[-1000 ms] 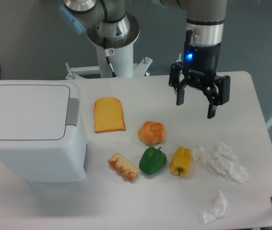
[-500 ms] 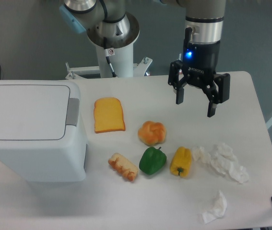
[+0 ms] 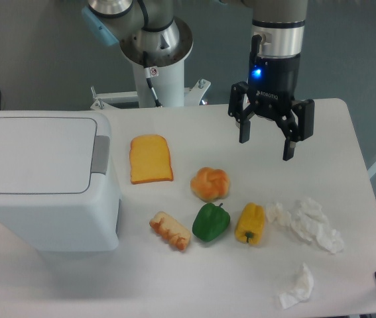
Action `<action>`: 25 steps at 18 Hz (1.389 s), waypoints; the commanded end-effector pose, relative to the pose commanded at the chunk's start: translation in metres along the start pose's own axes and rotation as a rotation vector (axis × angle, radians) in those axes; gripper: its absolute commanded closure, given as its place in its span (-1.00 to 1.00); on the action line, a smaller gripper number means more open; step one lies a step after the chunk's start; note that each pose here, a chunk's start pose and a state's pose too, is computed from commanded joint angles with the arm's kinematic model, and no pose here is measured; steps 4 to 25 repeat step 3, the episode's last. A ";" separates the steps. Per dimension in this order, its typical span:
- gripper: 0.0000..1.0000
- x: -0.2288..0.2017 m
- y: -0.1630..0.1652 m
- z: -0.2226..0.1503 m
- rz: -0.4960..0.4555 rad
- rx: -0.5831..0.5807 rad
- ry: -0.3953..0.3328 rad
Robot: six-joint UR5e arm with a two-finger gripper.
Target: Close the trash can
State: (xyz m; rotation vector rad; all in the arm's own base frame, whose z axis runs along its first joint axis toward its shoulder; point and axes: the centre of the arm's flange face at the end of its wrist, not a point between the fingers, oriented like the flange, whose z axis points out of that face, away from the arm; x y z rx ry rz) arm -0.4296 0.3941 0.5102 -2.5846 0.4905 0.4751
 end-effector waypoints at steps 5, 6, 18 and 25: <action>-1.00 0.001 -0.003 0.001 0.005 0.003 0.002; -1.00 0.001 -0.003 0.001 0.005 0.003 0.002; -1.00 0.001 -0.003 0.001 0.005 0.003 0.002; -1.00 0.001 -0.003 0.001 0.005 0.003 0.002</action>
